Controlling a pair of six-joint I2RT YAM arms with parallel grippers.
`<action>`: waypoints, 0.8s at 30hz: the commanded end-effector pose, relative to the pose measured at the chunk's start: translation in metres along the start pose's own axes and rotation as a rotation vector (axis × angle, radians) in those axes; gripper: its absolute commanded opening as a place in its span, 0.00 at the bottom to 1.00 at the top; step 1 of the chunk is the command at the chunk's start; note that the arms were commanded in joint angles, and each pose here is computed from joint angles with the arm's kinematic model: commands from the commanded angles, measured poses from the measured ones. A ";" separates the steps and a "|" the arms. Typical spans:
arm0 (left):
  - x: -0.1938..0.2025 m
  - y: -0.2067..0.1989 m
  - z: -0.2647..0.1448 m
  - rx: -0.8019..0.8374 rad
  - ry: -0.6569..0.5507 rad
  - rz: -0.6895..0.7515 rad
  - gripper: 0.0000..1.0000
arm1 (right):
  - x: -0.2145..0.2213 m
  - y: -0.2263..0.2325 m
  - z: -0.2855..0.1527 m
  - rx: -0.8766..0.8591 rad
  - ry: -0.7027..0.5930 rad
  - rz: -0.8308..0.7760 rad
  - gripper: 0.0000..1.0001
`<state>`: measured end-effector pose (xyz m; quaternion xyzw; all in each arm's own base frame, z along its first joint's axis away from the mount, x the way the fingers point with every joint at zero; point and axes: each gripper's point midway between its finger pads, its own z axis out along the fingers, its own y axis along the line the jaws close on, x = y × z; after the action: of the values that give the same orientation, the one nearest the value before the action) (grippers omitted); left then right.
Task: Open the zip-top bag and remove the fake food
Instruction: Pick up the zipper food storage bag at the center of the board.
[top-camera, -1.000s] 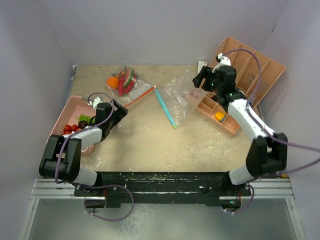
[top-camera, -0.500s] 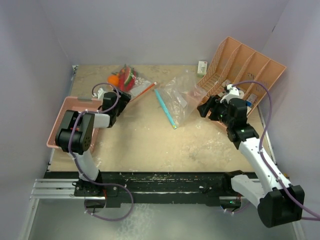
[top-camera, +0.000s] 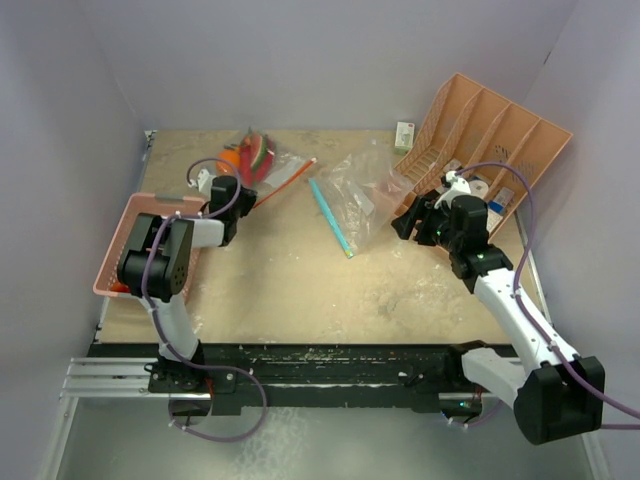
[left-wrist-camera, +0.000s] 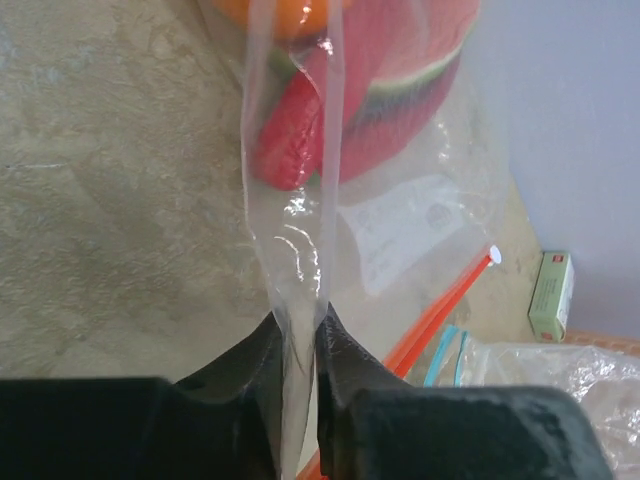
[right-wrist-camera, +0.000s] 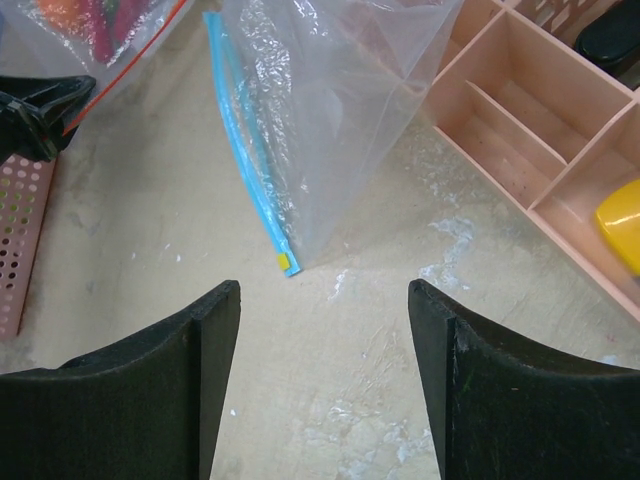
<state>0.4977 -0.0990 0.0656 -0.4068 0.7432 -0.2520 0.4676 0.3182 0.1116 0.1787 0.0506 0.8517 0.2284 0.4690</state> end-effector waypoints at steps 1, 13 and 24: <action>-0.011 -0.037 -0.006 0.094 -0.022 0.040 0.09 | -0.014 0.010 -0.002 -0.039 -0.052 -0.018 0.70; -0.008 -0.114 -0.115 0.382 -0.024 0.206 0.00 | -0.007 0.017 -0.006 -0.087 -0.055 0.019 0.68; 0.042 -0.092 -0.210 0.491 0.119 0.168 0.00 | -0.004 0.019 -0.019 -0.107 -0.073 -0.031 0.70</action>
<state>0.3613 -0.1806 0.2120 -0.2072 0.7150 -0.3840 0.5463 0.3056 0.1141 0.1922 0.0412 0.8327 0.2485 0.4932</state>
